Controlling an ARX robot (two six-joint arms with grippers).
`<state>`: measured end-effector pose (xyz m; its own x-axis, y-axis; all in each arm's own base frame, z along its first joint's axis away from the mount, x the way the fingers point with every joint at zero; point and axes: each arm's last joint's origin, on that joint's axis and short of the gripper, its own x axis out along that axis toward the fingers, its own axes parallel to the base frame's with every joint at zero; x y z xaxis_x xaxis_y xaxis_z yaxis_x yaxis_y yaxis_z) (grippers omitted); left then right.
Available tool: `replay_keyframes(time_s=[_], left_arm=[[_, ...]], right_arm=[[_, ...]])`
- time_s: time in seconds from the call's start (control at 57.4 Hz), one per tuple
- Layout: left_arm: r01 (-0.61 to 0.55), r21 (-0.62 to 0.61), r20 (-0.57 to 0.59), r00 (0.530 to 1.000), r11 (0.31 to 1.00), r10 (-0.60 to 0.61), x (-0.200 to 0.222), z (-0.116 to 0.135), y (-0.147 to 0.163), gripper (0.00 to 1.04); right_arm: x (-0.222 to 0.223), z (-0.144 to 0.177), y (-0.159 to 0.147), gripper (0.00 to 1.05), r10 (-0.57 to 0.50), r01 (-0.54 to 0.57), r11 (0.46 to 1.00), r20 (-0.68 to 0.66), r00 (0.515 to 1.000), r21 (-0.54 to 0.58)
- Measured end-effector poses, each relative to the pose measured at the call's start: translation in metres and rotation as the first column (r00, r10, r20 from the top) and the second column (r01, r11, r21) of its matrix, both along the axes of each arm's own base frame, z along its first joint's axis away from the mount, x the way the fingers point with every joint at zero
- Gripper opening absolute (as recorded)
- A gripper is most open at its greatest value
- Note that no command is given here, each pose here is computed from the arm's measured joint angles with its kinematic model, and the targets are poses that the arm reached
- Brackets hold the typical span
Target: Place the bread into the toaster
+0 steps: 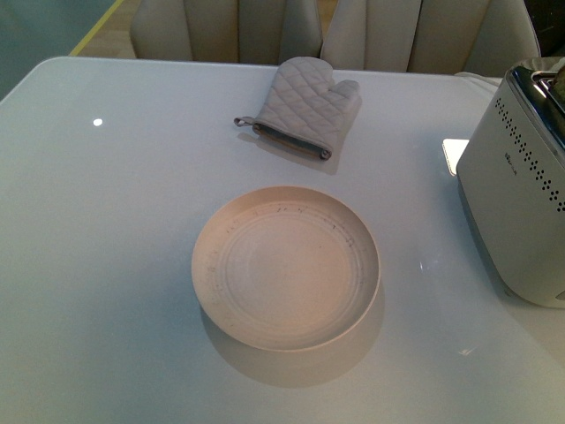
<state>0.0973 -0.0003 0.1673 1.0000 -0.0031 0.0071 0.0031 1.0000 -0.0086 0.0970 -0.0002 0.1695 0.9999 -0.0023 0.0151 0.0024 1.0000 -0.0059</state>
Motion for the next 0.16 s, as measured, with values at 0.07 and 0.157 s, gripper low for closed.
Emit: replay_keyframes(time_s=[0.07,0.157], left_arm=[[0.000,0.000,0.000,1.000,1.000,0.000,0.0000,0.0000,0.0000,0.97],[0.000,0.000,0.000,1.000,1.000,0.000,0.0000,0.0000,0.0000,0.97]], right_arm=[[0.0000,0.0000,0.0000,0.96,0.000,0.000,1.000,0.000,1.000,0.000],[0.0000,0.0000,0.0000,0.96,0.000,0.000,1.000,0.000,1.000,0.000]])
